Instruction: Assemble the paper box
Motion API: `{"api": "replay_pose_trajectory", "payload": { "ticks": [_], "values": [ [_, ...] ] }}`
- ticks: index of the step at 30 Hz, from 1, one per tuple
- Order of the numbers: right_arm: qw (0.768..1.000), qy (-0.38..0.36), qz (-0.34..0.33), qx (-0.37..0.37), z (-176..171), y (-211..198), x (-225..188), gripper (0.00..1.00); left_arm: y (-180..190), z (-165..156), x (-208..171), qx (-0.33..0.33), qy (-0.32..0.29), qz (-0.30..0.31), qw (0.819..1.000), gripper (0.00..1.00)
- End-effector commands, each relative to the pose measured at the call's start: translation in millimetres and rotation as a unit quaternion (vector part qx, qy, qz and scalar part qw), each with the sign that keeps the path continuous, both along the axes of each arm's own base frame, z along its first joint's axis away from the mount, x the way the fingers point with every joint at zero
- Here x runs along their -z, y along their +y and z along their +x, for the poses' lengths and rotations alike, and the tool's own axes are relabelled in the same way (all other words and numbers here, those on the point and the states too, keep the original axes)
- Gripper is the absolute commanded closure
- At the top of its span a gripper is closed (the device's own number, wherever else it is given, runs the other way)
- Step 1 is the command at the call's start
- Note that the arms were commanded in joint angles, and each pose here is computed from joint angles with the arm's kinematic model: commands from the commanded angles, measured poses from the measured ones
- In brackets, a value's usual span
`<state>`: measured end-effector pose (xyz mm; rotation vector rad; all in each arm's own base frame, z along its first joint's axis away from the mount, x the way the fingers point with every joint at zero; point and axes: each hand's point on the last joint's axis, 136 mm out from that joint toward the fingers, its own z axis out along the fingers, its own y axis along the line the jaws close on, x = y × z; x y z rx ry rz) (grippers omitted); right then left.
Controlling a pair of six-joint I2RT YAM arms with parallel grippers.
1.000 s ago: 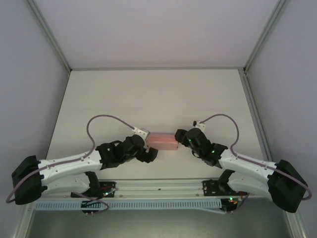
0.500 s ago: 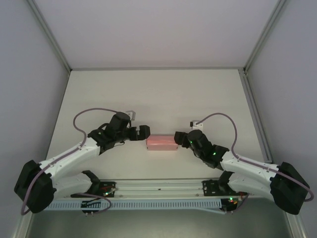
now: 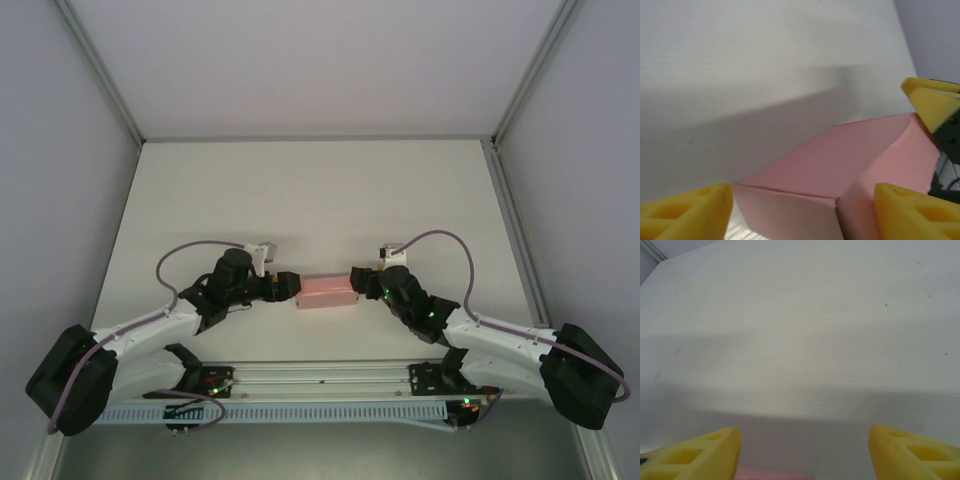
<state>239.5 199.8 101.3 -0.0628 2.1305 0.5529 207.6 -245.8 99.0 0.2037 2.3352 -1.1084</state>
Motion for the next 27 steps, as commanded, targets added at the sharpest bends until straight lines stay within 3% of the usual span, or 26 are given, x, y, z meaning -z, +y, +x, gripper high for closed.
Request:
{"api": "replay_pose_trajectory", "payload": {
  "ticks": [1, 3, 8, 12, 15, 22, 27],
  "values": [
    [0.991, 0.046, -0.121, -0.017, -19, -29, 58, 0.33, 10, -18, 28, 0.034, -0.015, 0.013, 0.999, 0.34],
    [0.99, 0.035, -0.131, -0.033, -19, -26, 62, 0.34, 15, -23, 39, 0.049, -0.038, 0.023, 0.998, 0.4],
    [0.991, 0.004, -0.122, -0.061, -17, -16, 60, 0.4, 21, -33, 61, 0.064, -0.048, 0.036, 0.996, 0.73],
    [0.989, -0.024, -0.124, -0.081, -17, -13, 54, 0.42, 19, -39, 72, 0.072, -0.058, 0.035, 0.995, 0.81],
    [0.984, -0.036, -0.132, -0.112, -22, -9, 55, 0.47, 13, -42, 84, 0.091, -0.054, 0.054, 0.993, 0.98],
    [0.978, -0.069, -0.124, -0.153, -27, 1, 50, 0.69, 2, -54, 116, 0.131, -0.037, 0.096, 0.986, 1.0],
    [0.974, -0.072, -0.135, -0.165, -31, 6, 55, 0.83, 1, -53, 116, 0.135, -0.04, 0.103, 0.985, 1.0]
  ]
}}
